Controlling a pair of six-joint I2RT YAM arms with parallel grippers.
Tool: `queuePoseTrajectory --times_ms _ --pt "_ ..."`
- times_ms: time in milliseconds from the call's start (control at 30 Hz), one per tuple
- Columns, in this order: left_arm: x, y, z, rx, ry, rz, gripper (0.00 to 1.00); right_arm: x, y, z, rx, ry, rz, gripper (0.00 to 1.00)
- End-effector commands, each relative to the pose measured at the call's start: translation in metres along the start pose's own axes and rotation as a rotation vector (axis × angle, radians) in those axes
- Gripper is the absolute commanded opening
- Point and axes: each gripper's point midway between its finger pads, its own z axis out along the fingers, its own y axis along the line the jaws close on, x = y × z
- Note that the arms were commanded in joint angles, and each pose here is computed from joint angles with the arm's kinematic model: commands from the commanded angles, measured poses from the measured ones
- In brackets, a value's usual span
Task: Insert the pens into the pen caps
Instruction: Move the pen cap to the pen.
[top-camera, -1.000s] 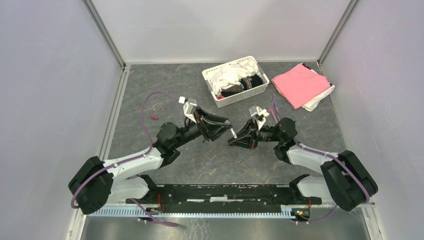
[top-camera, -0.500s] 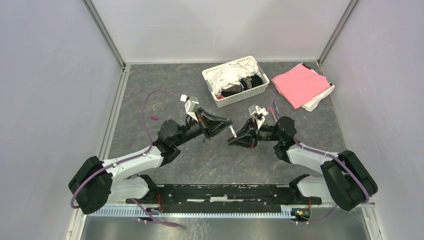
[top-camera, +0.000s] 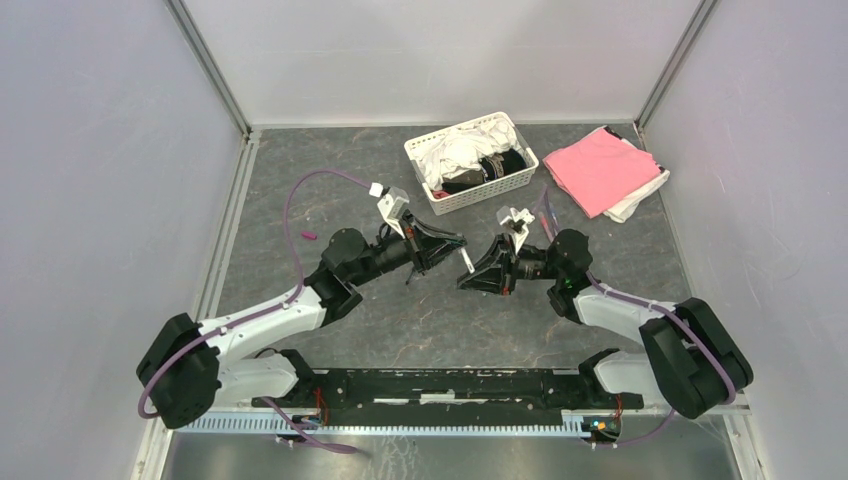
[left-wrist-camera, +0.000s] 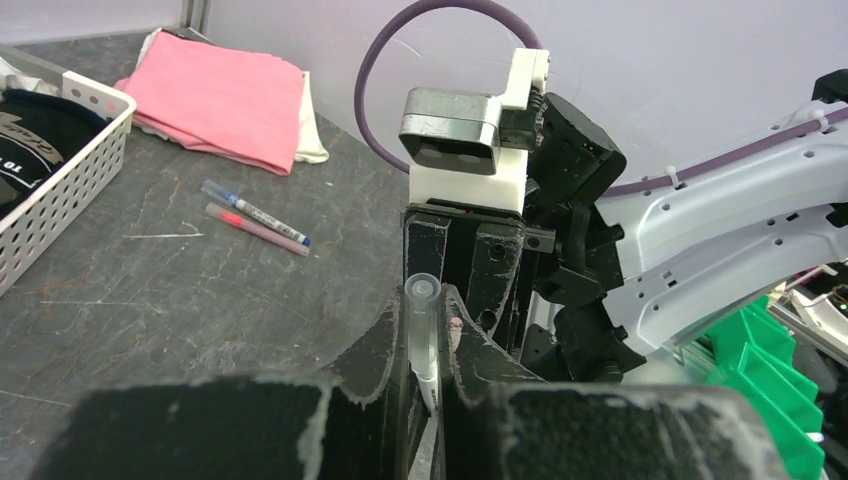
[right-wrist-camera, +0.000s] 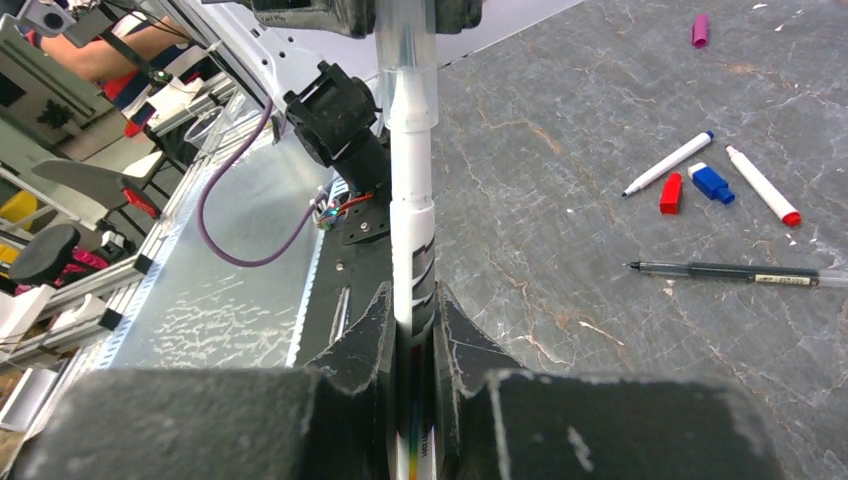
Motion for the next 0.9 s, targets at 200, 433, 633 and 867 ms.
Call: queuePoseTrajectory --times_ms 200,433,633,867 --pt "0.024 -0.008 -0.001 0.042 -0.001 -0.1 0.02 -0.032 -0.002 -0.004 0.035 -0.114 -0.085 0.0" --pt "-0.01 0.011 0.001 -0.109 -0.119 -0.093 0.02 -0.013 -0.013 -0.001 0.047 -0.018 -0.115 0.0" --pt "-0.058 0.036 -0.019 -0.344 -0.197 0.051 0.02 0.002 -0.012 0.003 0.0 0.07 -0.139 0.0" --pt "-0.084 0.041 -0.036 -0.425 -0.217 0.119 0.02 0.008 -0.008 0.003 -0.047 0.113 -0.182 0.0"
